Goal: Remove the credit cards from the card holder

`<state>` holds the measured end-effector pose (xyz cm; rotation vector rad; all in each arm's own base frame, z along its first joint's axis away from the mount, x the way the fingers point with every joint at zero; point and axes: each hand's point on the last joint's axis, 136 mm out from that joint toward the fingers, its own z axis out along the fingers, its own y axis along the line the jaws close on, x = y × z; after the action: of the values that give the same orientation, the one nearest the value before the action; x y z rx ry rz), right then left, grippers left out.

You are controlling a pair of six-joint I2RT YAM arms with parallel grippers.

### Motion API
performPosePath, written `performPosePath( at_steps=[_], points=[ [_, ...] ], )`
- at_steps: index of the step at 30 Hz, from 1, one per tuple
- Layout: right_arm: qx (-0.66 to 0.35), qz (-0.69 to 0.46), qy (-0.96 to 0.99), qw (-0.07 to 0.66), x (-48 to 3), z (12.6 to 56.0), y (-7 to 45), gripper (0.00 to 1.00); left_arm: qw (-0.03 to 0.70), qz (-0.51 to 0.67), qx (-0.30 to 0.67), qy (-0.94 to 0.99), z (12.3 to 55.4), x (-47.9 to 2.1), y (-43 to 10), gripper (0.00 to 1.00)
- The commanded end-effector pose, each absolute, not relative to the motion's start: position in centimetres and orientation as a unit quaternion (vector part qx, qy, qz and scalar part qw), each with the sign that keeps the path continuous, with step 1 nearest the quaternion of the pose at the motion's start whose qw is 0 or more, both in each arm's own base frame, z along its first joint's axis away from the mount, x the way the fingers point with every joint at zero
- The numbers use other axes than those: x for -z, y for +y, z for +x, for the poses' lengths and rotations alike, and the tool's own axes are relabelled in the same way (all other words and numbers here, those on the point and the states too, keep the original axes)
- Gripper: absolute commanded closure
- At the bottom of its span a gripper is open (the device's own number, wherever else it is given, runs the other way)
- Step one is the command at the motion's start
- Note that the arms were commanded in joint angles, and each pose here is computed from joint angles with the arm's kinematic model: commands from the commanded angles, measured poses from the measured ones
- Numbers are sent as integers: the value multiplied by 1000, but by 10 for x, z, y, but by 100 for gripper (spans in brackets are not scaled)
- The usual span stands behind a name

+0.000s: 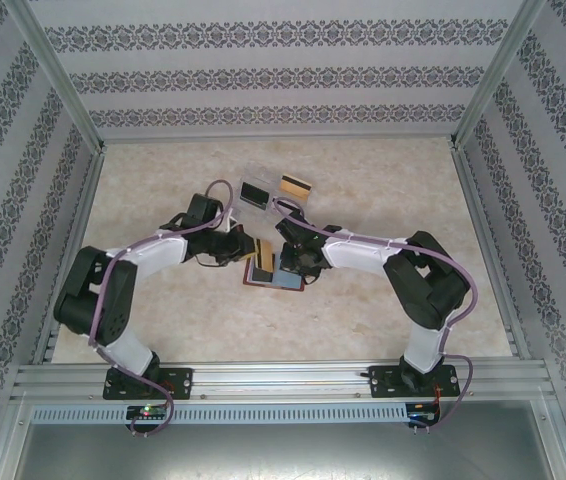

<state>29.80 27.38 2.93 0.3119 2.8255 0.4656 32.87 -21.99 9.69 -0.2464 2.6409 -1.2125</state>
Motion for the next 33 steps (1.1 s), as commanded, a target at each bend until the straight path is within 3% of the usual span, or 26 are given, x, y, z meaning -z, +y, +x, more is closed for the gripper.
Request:
performPosePath(
  at_steps=[1, 9, 15, 18, 26, 33],
  points=[
    [-194, 100, 961, 170, -70, 303, 281, 78, 152, -82, 382, 908, 335, -119, -203, 100],
    [-318, 53, 918, 233, -136, 316, 313, 57, 215, -84, 398, 888, 343, -166, -191, 100],
    [-431, 37, 871, 231, -169, 324, 336, 40, 220, -93, 510, 826, 355, -209, -200, 100],
    [-475, 49, 849, 225, -181, 329, 338, 28, 221, -95, 536, 809, 357, -219, -199, 100],
    [-564, 45, 797, 212, -216, 336, 352, 21, 213, -100, 579, 781, 359, -233, -200, 99],
    [-598, 54, 775, 198, -220, 337, 357, 27, 214, -102, 585, 776, 358, -238, -199, 99]
  ],
)
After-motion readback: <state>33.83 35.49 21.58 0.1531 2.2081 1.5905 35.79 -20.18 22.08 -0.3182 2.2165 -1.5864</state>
